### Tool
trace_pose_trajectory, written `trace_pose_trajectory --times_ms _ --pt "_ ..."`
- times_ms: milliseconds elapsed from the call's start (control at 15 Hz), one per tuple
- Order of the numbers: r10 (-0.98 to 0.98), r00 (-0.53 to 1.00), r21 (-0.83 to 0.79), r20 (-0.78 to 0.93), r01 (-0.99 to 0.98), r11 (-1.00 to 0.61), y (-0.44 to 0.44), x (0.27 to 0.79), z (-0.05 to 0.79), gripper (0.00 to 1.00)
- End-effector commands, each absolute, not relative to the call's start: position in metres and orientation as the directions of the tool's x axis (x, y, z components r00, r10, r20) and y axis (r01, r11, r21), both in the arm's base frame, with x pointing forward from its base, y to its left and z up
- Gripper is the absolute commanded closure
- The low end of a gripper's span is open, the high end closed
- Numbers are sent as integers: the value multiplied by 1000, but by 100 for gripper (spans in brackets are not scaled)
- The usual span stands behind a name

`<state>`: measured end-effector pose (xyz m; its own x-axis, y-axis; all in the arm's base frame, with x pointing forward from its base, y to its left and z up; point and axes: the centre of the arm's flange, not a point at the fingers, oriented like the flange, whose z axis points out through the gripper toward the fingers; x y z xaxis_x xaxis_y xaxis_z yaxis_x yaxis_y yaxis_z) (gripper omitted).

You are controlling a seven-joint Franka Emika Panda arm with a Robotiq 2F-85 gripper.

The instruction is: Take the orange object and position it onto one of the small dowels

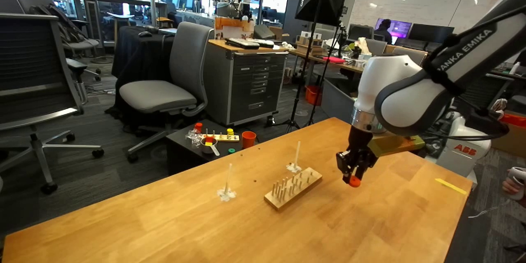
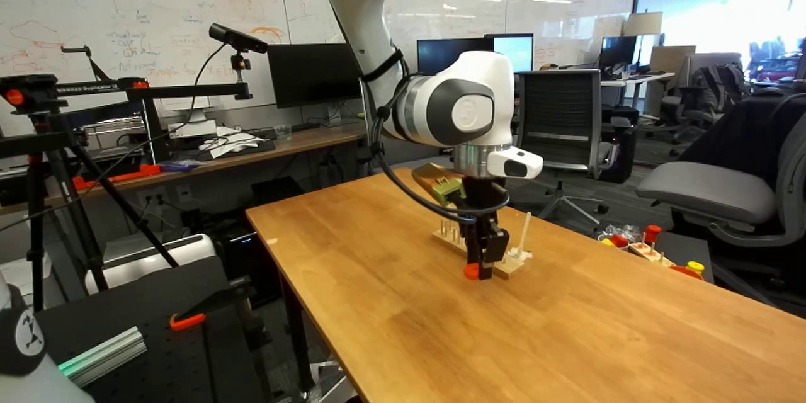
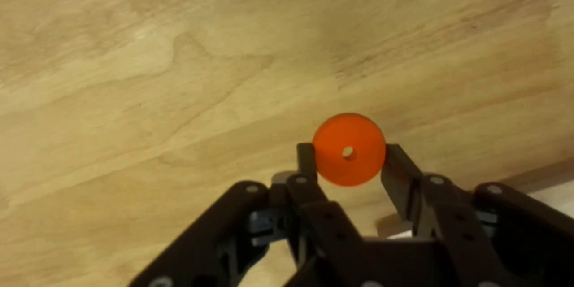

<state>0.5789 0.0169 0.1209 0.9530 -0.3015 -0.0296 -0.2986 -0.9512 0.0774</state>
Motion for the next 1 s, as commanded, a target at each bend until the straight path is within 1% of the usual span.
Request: trace_pose_trajectory --times_ms 0,467,933 --pt "-284 959 58 14 -285 -957 33 606 147 83" --pt "-245 967 30 62 -248 -968 69 652 159 83" --pt "-241 969 10 55 -241 -970 78 669 139 83"
